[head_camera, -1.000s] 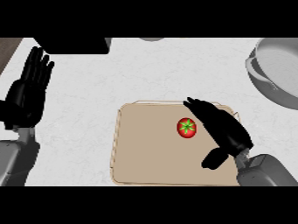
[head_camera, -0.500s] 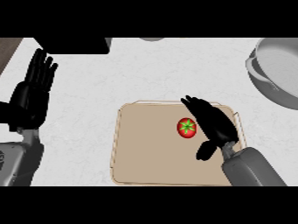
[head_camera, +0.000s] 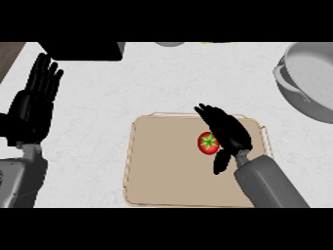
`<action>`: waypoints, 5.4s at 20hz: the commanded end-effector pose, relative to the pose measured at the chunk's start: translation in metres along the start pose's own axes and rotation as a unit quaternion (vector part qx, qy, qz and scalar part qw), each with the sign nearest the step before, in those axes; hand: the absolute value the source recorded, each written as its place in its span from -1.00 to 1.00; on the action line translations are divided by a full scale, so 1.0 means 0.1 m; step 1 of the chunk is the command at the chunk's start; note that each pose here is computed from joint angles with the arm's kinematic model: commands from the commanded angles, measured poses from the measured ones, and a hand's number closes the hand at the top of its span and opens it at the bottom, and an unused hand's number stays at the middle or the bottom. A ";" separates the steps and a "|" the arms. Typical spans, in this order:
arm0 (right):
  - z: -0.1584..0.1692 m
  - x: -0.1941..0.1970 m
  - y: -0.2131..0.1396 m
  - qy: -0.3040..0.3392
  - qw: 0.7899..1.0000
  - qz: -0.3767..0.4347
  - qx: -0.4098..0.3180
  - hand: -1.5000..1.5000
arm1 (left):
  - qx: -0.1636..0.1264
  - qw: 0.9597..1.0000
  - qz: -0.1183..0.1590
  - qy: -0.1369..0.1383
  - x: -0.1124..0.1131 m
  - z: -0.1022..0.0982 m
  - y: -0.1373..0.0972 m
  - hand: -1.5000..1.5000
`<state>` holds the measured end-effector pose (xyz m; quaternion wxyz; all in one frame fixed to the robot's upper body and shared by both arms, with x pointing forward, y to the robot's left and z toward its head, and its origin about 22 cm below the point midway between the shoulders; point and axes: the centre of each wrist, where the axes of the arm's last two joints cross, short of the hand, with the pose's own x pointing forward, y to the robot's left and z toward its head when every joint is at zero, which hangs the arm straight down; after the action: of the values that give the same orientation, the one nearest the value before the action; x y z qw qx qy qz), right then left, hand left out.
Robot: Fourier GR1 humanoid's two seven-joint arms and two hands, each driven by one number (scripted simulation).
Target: Pick the tomato from the tray and place it in the pot
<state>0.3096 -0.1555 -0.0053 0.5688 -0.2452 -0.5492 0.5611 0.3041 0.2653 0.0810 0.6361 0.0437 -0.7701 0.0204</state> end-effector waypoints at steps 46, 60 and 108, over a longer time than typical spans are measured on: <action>-0.46 -0.37 -2.80 0.578 0.621 0.060 -0.526 1.00 | -0.062 0.997 0.011 -0.036 0.15 -0.12 -0.35 0.00; -0.41 -0.95 -2.56 0.650 0.575 0.047 -0.495 1.00 | -0.027 1.000 0.006 -0.011 -0.01 -0.07 -0.15 0.00; 0.45 -2.24 -1.82 0.456 0.502 -0.229 -0.698 -1.00 | 0.005 1.000 0.001 0.002 -0.08 -0.07 0.02 0.00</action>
<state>0.3980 -0.4133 0.0935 0.5350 -0.6494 -0.4461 -0.3049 0.3114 0.2609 0.0835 0.6316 0.0401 -0.7741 0.0176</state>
